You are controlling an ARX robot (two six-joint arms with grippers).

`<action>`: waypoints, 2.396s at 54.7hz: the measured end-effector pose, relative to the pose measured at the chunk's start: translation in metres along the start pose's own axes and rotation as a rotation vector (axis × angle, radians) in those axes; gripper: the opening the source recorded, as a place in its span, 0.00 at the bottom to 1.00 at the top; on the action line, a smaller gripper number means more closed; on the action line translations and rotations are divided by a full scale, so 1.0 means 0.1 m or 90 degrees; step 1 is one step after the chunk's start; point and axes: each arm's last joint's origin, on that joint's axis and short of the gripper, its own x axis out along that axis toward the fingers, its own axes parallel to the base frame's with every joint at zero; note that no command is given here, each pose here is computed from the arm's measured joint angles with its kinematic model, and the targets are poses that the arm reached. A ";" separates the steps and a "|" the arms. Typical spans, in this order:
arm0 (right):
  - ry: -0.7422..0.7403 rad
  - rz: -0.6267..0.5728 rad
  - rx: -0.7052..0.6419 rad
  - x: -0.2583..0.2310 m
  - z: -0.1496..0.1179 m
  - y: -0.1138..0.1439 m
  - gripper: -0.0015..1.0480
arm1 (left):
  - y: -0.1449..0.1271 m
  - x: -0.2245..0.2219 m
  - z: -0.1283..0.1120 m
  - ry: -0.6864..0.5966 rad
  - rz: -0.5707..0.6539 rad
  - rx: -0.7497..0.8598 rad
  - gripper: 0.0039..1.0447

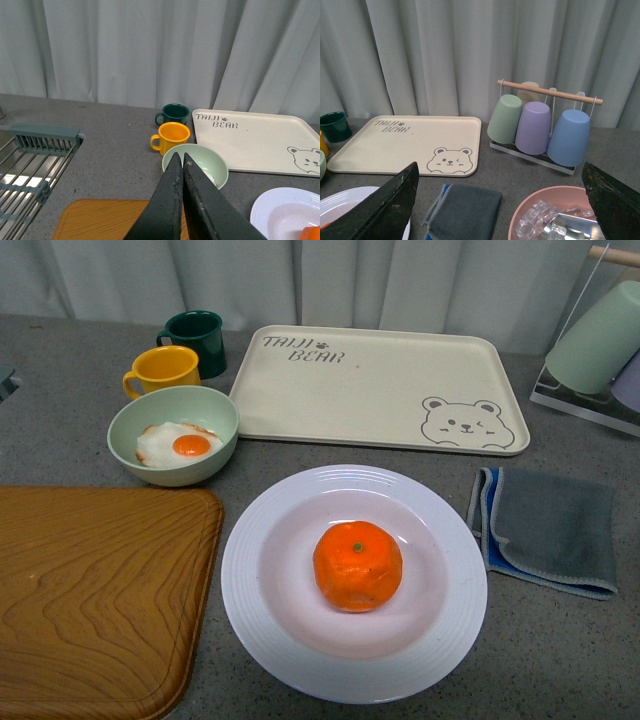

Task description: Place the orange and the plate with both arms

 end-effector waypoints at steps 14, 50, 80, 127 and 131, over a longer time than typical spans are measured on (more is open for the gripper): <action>0.000 0.000 0.000 0.00 0.00 0.00 0.91 | 0.00 -0.07 0.00 -0.001 0.000 0.000 0.03; 0.004 0.006 -0.036 0.00 0.00 0.00 0.91 | 0.00 -0.23 -0.03 0.003 -0.001 0.000 0.11; 0.516 0.184 0.157 0.85 -0.54 0.42 0.91 | 0.00 -0.23 -0.03 0.003 -0.001 0.001 0.94; 0.807 0.099 0.520 1.83 -1.36 0.79 0.74 | 0.00 -0.23 -0.03 0.003 -0.001 0.001 0.94; 0.827 0.075 0.516 1.85 -1.37 0.79 0.63 | 0.00 -0.23 -0.03 0.003 -0.001 0.001 0.94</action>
